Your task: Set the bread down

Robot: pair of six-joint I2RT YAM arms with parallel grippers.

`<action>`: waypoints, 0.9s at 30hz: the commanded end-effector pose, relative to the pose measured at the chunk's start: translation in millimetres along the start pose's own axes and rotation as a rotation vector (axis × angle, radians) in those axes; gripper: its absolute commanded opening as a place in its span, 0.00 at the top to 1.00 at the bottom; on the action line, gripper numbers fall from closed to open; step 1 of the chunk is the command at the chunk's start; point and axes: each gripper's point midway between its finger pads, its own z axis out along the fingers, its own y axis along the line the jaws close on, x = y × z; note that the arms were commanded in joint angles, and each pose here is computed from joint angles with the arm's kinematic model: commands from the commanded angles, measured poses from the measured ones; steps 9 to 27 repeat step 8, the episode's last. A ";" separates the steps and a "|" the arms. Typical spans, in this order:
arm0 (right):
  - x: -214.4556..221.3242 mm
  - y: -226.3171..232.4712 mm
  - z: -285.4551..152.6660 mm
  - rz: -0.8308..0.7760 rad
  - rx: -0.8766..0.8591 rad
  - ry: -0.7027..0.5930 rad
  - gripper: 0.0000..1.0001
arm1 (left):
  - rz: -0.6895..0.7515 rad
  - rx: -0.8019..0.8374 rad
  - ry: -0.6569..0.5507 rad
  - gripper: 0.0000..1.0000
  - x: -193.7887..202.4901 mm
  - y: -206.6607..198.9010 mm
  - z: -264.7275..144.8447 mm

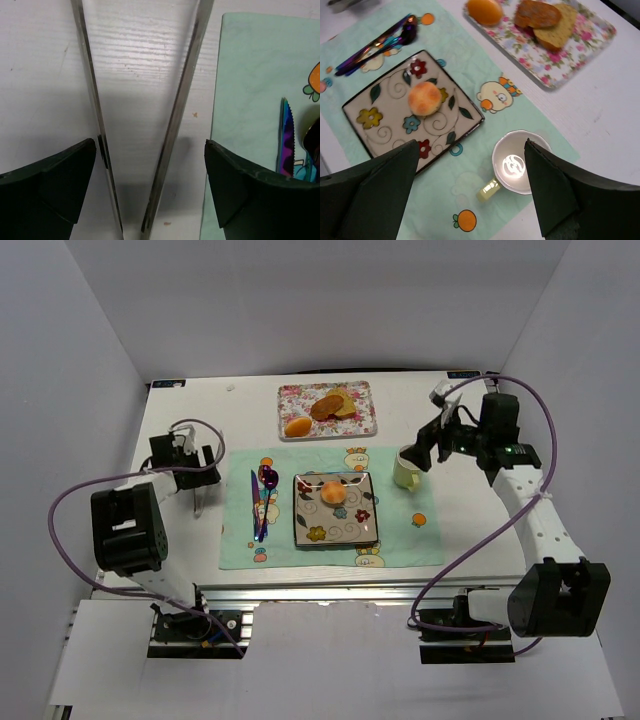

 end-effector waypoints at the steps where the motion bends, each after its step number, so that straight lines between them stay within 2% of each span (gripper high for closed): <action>1: -28.1 -38.6 -4.7 0.115 0.230 -0.006 0.11 | -0.007 -0.004 -0.035 0.02 -11.6 -3.1 -28.6; 3: -31.3 -48.6 -7.1 0.131 0.284 -0.008 0.11 | -0.038 -0.010 -0.072 0.02 -21.3 -6.4 -40.5; 5: -42.2 -52.4 -5.5 0.157 0.297 -0.042 0.11 | -0.080 -0.016 -0.166 0.02 -40.6 -12.2 -62.8; 8: -44.4 -49.6 6.6 0.212 0.243 -0.056 0.10 | -0.132 -0.013 -0.291 0.02 -57.2 -20.8 -96.0; 27: -44.4 -49.6 6.6 0.212 0.243 -0.056 0.10 | -0.132 -0.013 -0.291 0.02 -57.2 -20.8 -96.0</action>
